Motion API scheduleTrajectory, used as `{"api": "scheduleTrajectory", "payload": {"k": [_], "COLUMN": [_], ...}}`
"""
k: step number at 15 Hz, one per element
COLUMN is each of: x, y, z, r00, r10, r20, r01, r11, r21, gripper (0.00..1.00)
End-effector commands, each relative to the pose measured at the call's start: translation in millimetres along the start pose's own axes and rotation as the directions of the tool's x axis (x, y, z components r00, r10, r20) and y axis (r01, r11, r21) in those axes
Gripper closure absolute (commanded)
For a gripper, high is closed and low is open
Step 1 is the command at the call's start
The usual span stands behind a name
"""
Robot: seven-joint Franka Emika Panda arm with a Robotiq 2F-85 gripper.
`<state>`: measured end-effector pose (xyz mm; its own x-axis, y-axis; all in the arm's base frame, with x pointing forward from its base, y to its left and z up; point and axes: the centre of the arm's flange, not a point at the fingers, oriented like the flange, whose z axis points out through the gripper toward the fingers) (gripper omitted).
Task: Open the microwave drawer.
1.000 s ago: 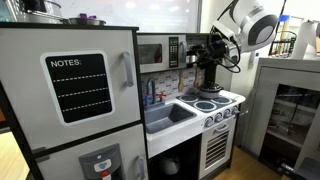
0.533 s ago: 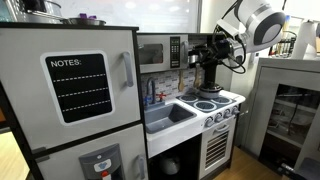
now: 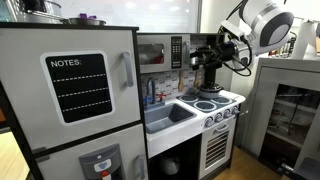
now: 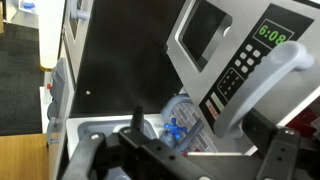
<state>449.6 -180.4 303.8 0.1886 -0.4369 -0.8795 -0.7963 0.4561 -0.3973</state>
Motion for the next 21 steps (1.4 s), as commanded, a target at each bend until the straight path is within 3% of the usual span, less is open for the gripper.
{"api": "scheduleTrajectory", "payload": {"k": [1, 6, 11, 17, 21], "x": [0, 16, 23, 0, -14], "y": [12, 19, -4, -36, -45], "z": [-10, -35, -45, -41, -37], "r00": [1.0, 0.997, 0.989, 0.998, 0.991], "r10": [0.018, 0.055, 0.029, -0.05, -0.08], "r20": [-0.016, -0.058, -0.146, 0.031, 0.109], "r01": [-0.017, -0.049, -0.005, 0.042, 0.057], "r11": [0.999, 0.994, 0.987, 0.974, 0.978], "r21": [0.051, 0.101, 0.158, 0.221, 0.201], "gripper": [0.0, 0.0, 0.0, 0.0, 0.0]}}
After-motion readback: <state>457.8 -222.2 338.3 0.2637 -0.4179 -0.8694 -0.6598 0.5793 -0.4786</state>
